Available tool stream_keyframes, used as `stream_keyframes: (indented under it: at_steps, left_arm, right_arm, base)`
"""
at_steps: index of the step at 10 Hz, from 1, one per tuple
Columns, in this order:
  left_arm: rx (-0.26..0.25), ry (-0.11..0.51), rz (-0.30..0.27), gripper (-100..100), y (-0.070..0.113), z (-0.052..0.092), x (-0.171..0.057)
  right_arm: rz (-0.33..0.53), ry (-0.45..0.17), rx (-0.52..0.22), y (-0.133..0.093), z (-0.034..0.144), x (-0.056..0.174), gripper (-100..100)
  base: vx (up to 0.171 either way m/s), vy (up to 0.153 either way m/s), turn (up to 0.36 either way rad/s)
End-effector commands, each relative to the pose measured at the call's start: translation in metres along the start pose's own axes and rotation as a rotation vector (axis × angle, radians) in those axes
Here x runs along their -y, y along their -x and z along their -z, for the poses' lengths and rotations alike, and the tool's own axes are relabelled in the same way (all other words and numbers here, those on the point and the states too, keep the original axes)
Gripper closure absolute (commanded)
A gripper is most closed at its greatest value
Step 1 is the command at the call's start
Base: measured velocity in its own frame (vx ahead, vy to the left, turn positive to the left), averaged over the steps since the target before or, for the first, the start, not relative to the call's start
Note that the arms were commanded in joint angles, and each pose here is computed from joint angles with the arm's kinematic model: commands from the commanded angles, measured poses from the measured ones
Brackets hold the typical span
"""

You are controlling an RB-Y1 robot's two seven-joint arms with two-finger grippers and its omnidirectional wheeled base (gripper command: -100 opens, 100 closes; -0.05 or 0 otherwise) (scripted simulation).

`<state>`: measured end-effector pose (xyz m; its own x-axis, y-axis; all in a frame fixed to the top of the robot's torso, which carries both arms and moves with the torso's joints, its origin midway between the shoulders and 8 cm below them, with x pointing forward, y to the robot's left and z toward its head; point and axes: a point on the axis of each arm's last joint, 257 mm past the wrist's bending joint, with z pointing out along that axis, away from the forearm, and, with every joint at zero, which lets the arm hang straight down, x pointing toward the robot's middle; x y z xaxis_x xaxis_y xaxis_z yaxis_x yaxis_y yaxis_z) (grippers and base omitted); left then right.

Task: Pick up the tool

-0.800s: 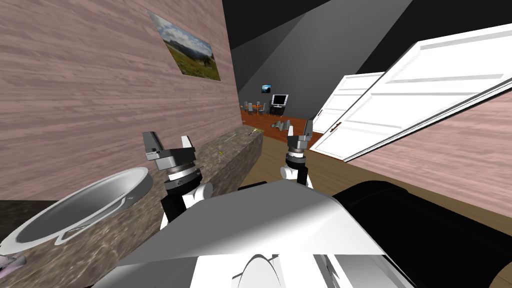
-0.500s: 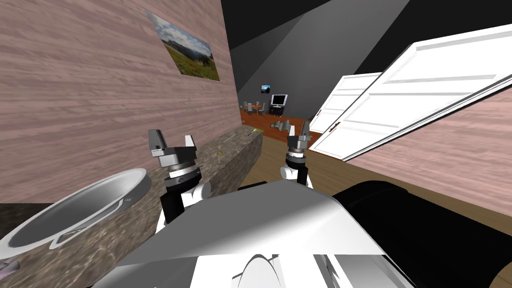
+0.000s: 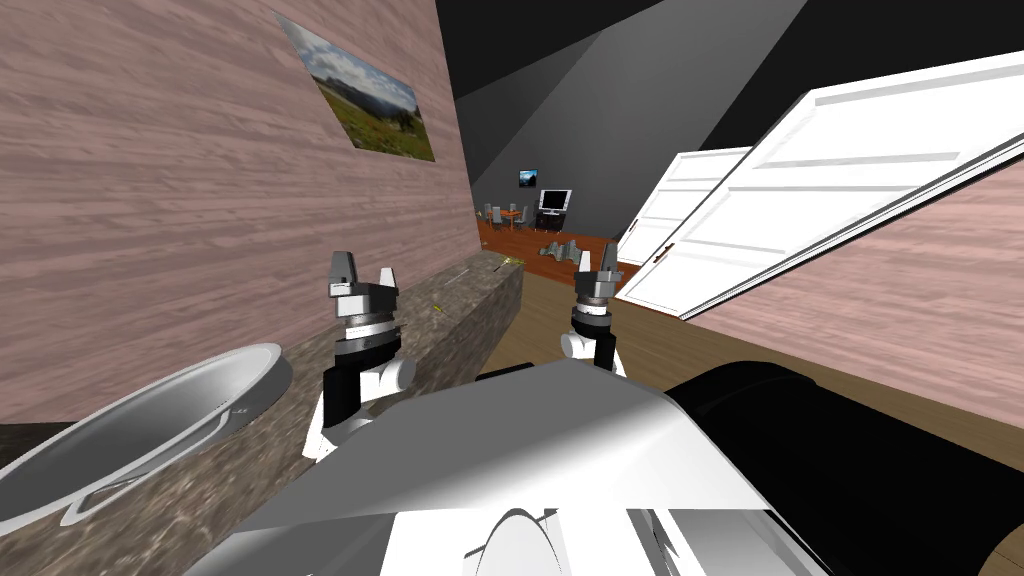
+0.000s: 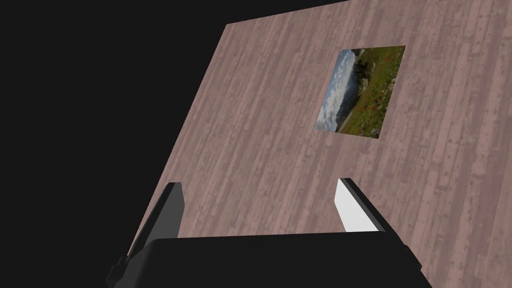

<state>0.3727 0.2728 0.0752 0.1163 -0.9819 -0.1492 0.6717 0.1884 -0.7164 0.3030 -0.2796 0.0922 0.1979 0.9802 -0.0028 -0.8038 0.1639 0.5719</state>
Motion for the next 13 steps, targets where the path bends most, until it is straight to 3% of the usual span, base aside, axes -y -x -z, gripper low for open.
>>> stream_keyframes:
  at_steps: [1,6,13]
  left_arm:
    - [-0.018,0.033,-0.031,-100,0.001,-0.006,-0.011]
    - [-0.048,0.117,-0.089,-100,0.003,-0.018,-0.038]
    - [-0.099,0.265,-0.215,-100,0.014,-0.042,-0.089]
  right_arm:
    - [0.000,0.000,0.000,0.000,0.000,0.000,0]
    - [0.000,0.000,0.000,0.000,0.000,0.000,0]
    - [0.000,0.000,0.000,0.000,0.000,0.000,0]
  base:
    - [0.014,-0.009,-0.035]
    - [0.013,-0.007,-0.029]
    - [0.017,-0.009,-0.033]
